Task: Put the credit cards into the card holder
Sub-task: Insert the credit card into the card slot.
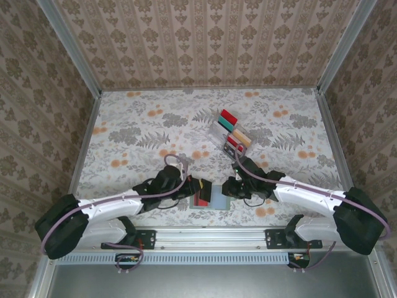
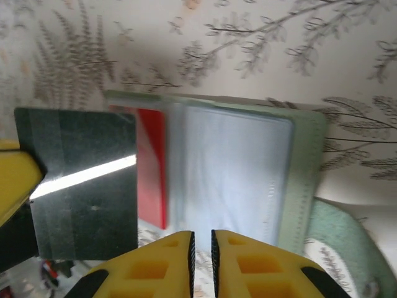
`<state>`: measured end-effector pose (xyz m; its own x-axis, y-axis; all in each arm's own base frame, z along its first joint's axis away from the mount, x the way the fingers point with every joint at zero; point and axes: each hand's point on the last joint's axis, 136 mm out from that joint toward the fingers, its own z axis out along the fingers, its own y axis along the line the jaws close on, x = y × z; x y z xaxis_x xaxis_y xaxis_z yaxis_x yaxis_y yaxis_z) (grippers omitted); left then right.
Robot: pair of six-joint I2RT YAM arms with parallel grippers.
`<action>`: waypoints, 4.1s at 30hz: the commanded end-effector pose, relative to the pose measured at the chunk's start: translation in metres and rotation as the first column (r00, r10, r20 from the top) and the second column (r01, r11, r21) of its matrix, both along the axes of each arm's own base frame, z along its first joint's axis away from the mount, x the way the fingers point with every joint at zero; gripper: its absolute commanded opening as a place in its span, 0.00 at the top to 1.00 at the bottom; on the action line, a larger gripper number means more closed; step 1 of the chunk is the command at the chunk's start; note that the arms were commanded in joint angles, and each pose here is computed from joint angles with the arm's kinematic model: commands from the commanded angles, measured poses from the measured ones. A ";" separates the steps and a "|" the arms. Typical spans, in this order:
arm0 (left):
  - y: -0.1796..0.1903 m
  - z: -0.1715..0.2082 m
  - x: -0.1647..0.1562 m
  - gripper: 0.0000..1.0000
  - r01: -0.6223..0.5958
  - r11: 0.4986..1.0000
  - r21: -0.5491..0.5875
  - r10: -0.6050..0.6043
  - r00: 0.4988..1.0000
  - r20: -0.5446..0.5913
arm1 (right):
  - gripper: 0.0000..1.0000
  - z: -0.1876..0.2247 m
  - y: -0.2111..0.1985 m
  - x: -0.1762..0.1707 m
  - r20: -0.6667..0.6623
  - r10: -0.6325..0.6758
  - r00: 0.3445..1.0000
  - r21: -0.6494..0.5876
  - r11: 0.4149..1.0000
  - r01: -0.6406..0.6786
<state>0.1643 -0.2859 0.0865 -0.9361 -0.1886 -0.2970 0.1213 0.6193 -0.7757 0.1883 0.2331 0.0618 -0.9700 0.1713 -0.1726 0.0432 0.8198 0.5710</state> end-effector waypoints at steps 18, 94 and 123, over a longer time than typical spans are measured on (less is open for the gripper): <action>-0.005 -0.022 -0.003 1.00 -0.037 0.998 0.053 0.030 0.993 0.115 | 0.84 -0.056 -0.023 -0.007 -0.043 -0.055 0.998 -0.126 0.991 0.049; -0.033 -0.060 -0.005 0.81 0.002 0.967 0.253 0.001 1.000 -0.012 | 0.83 -0.072 -0.015 -0.010 -0.109 -0.059 0.992 -0.152 0.987 0.042; -0.024 -0.044 -0.008 0.45 0.020 0.945 0.326 -0.024 1.000 0.008 | 0.82 -0.071 -0.024 -0.006 -0.100 -0.098 0.990 -0.205 0.976 0.076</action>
<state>0.1594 -0.3152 0.0412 -0.9375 -0.0920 -0.3357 0.1221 0.8162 -0.5647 0.1952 0.2332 0.0142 -0.9667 0.2133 -0.1416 0.1149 0.8558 0.5044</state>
